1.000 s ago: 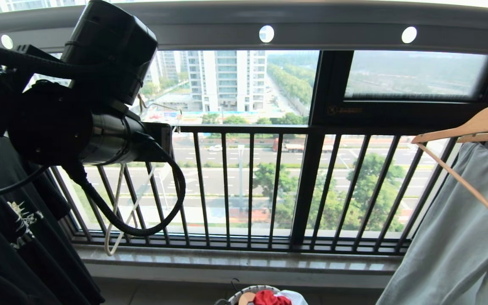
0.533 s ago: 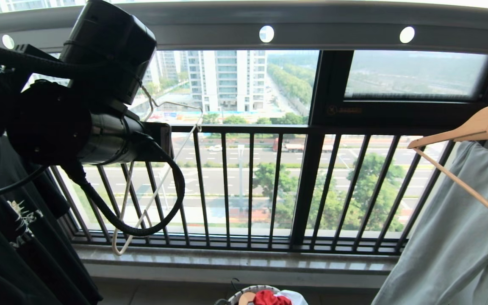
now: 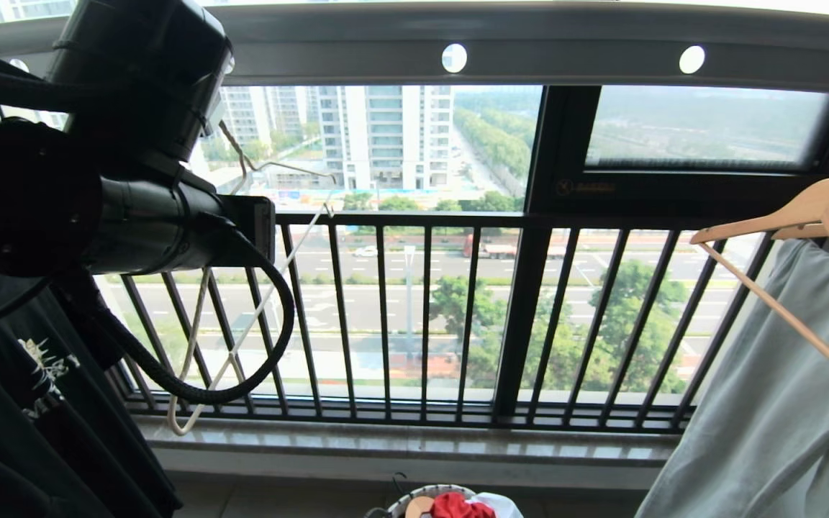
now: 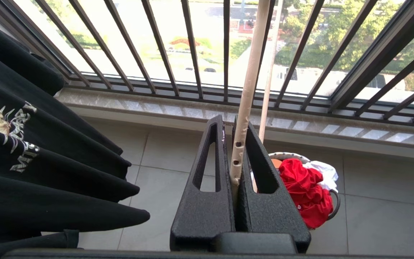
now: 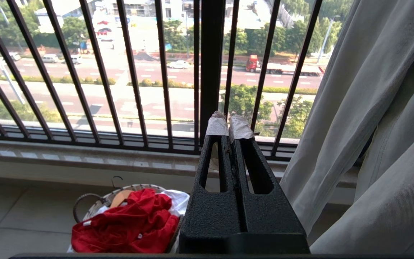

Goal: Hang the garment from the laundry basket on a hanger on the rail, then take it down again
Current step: Pick up the clothes rack on the clothesline

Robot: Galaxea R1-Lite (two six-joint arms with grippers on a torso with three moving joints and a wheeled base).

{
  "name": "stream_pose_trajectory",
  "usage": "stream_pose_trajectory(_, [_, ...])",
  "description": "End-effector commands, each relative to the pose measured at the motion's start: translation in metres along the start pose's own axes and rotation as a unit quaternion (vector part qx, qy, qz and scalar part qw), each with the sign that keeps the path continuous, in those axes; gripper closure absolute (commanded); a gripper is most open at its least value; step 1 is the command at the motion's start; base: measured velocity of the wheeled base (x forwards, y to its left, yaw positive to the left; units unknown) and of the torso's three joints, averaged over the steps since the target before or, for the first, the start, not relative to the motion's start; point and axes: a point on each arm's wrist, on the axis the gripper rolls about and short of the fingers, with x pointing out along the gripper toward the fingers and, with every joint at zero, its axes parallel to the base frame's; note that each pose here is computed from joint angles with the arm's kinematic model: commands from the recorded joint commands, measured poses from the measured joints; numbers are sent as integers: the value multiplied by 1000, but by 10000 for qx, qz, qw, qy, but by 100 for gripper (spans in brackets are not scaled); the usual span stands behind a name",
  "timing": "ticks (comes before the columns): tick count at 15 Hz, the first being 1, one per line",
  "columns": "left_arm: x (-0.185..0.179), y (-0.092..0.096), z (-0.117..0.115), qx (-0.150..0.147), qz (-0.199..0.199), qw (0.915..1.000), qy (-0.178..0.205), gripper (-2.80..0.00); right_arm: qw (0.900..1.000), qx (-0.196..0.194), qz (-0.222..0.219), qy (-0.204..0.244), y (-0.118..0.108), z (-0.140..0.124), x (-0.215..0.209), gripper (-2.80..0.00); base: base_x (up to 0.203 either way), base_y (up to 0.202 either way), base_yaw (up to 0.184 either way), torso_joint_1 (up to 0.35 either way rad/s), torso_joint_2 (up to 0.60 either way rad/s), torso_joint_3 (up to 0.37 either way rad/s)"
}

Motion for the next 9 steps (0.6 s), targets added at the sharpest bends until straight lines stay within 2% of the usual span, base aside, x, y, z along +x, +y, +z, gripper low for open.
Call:
stream_pose_trajectory(1, [-13, 10, 2, -102, -36, 9999, -122, 0, 10000, -2, 4, 6, 0, 0, 0, 0, 0, 0, 0, 0, 0, 0])
stream_pose_trajectory(5, [-37, 28, 8, -289, -140, 9988, -382, 0, 10000, -2, 4, 6, 0, 0, 0, 0, 0, 0, 0, 0, 0, 0])
stream_pose_trajectory(9, [-70, 49, 12, -343, -387, 9961, -716, 0, 10000, -2, 4, 6, 0, 0, 0, 0, 0, 0, 0, 0, 0, 0])
